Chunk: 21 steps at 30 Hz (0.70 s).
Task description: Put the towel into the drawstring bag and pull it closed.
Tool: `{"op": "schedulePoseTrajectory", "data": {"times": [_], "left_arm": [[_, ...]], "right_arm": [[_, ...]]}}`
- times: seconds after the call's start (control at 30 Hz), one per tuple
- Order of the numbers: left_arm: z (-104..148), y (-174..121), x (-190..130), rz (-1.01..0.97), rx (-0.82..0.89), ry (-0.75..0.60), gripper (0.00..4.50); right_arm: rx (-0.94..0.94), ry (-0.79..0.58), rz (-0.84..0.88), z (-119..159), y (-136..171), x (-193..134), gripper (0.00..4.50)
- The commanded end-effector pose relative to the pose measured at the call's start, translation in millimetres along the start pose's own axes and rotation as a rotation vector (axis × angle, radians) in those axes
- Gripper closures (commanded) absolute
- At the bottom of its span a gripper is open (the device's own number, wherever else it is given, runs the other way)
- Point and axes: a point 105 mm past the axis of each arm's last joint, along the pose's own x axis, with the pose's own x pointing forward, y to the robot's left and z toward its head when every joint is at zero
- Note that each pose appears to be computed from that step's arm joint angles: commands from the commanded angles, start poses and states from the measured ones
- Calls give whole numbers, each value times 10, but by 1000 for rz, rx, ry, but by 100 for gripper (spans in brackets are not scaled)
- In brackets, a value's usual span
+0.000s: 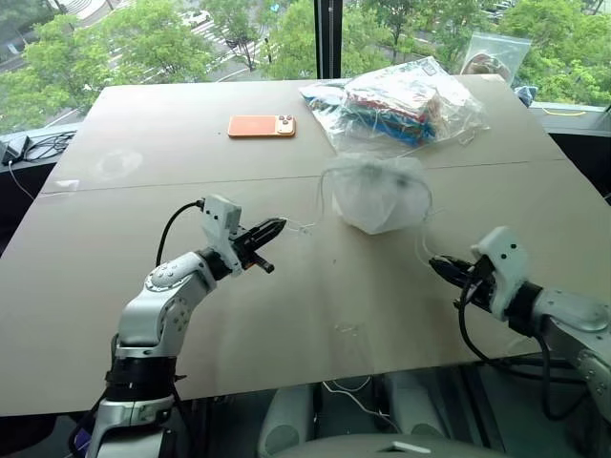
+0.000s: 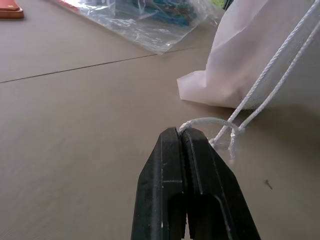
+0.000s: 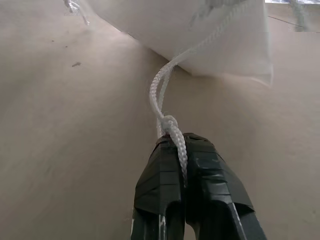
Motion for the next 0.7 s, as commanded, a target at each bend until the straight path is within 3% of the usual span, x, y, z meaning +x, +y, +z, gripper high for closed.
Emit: {"op": "schedulePoseTrajectory", "data": {"times": [0.03,0.1,0.17,0.2,0.23,0.27,0.37,0.4,0.57,0.7], "left_arm": [[130,-24,-19,-42,33,-26,421],[113,-33,-88,-72,33,-13,361],[63,-35,-203,-97,27,15,271],[36,-44,-269,-112,28,31,254],[10,-50,-345,-126,35,47,196],[-7,-52,-416,-134,30,57,169],[-80,-21,-626,-131,31,102,41],[-107,1,-709,-118,35,118,4],[-111,85,-1017,-27,39,124,4],[-126,140,-1105,45,29,111,4]], "right_arm": [[-42,-25,-71,24,-153,-2,419],[-50,-25,-84,-4,-188,-42,348],[-61,-26,-59,-33,-140,-103,253],[-67,-29,-41,-46,-101,-141,234],[-62,-37,-26,-53,-65,-190,172],[-55,-51,-20,-49,-45,-243,146],[-69,-74,-11,-51,1,-423,13],[-71,-81,-8,-53,16,-504,0],[-75,-86,-41,-65,-10,-843,0],[-87,-82,-76,-80,-74,-924,0]]}}
